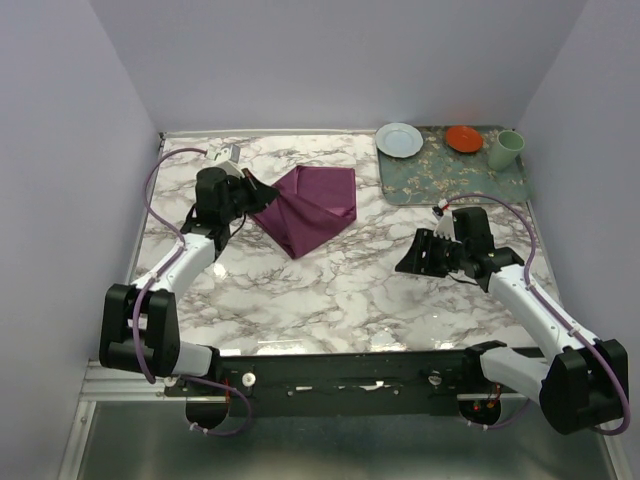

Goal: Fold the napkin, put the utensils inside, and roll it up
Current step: Fold the napkin

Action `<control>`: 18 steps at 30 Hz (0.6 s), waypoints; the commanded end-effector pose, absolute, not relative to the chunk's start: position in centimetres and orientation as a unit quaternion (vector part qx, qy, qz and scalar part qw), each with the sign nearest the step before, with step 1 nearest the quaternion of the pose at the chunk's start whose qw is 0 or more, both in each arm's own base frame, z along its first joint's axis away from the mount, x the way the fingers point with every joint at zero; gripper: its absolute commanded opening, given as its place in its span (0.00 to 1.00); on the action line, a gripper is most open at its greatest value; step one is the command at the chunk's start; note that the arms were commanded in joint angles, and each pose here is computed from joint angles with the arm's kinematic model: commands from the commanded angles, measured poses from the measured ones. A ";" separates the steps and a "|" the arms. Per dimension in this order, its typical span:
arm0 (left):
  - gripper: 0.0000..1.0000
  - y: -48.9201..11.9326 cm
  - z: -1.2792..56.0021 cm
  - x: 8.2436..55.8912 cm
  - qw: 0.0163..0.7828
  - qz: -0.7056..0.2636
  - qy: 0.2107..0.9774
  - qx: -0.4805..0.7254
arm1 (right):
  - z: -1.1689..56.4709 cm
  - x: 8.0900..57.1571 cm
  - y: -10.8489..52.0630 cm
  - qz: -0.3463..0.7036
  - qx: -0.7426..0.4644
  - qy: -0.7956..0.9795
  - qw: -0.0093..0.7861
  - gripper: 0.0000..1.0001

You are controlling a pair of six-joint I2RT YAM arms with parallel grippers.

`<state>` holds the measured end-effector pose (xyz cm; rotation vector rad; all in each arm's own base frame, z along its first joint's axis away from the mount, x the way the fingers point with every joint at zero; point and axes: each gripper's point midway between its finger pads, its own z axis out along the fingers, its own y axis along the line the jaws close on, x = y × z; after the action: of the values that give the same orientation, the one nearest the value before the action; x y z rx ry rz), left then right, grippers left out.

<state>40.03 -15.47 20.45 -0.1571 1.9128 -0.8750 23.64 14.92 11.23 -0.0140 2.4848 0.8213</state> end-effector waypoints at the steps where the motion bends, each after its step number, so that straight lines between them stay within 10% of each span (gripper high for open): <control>1: 0.00 -15.3 20.2 40.4 0.481 -0.366 0.794 -0.061 | 11.0 23.6 15.2 0.314 -0.015 0.914 0.257 0.61; 18: 0.00 -11.8 16.7 42.6 0.461 -0.326 0.814 -0.139 | 12.0 27.0 17.8 0.362 -0.047 0.898 0.245 0.66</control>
<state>41.34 -12.98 17.07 -0.2701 1.9917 -0.8374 24.90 16.54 9.46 -0.0559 2.5480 0.9231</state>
